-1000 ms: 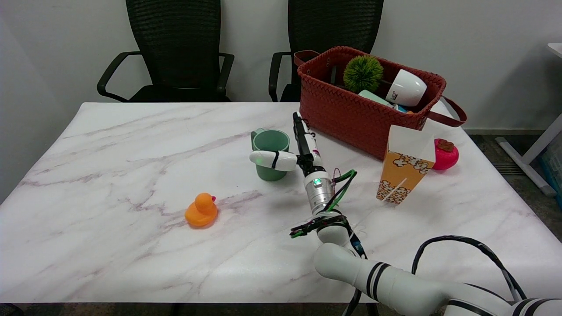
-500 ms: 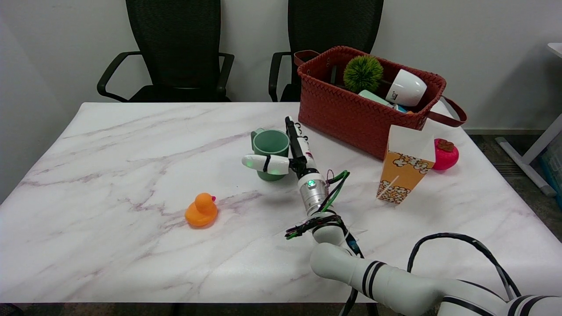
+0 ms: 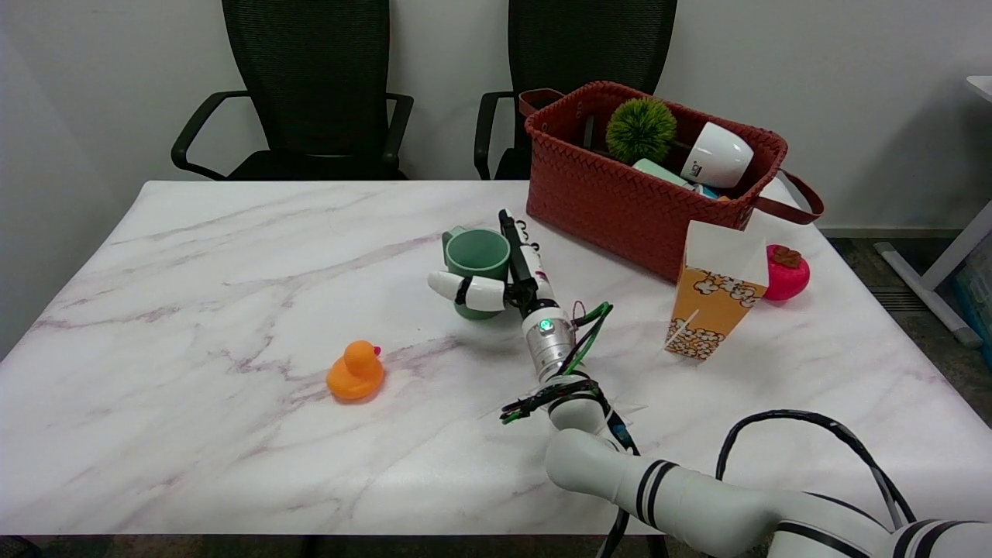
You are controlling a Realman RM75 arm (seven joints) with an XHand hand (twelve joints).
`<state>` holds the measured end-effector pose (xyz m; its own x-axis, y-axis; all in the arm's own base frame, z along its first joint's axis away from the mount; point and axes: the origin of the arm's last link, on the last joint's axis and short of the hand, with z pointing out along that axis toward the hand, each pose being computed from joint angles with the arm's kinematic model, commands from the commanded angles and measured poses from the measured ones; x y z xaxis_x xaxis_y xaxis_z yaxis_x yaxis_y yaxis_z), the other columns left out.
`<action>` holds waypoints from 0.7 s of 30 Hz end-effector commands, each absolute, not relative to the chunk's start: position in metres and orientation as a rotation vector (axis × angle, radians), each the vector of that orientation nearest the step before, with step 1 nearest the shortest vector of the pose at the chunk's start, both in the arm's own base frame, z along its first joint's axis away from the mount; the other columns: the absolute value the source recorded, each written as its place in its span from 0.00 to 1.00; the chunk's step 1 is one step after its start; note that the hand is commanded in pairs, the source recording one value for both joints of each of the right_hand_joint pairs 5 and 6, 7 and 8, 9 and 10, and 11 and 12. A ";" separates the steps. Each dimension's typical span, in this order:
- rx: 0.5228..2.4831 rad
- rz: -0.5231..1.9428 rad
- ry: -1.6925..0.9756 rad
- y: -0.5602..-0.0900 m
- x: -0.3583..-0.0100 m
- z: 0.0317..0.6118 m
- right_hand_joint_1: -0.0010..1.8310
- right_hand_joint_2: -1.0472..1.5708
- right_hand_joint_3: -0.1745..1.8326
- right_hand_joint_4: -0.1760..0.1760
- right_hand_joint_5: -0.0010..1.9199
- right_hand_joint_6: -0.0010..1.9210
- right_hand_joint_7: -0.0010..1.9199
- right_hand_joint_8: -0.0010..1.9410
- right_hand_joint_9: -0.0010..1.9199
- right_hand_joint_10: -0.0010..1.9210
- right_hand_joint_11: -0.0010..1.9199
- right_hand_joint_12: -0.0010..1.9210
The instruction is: Pick up the green mug.
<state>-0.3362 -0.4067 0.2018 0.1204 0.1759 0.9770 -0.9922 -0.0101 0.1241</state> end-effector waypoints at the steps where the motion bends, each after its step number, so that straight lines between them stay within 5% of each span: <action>1: 1.136 1.210 -0.992 -0.407 -0.339 0.201 0.65 0.55 0.28 0.50 0.00 0.00 0.02 0.02 0.06 0.06 0.00 0.00; 4: 1.129 1.211 -0.994 -0.405 -0.340 0.202 0.65 0.56 0.28 0.50 0.01 0.01 0.20 0.19 0.18 0.18 0.00 0.00; 8: 1.121 1.215 -0.997 -0.405 -0.341 0.202 0.65 0.60 0.29 0.50 0.44 0.44 0.51 0.50 0.41 0.41 0.19 0.19; 11: 1.103 1.231 -1.003 -0.404 -0.341 0.202 0.65 0.63 0.31 0.50 0.61 0.61 0.67 0.66 0.59 0.59 0.32 0.32; 15: 1.104 1.234 -1.005 -0.404 -0.340 0.201 0.64 0.66 0.35 0.50 0.74 0.74 0.74 0.73 0.67 0.67 0.44 0.44; 21: 1.110 1.244 -1.004 -0.405 -0.337 0.200 0.63 0.67 0.36 0.50 0.75 0.75 0.77 0.76 0.69 0.69 0.50 0.50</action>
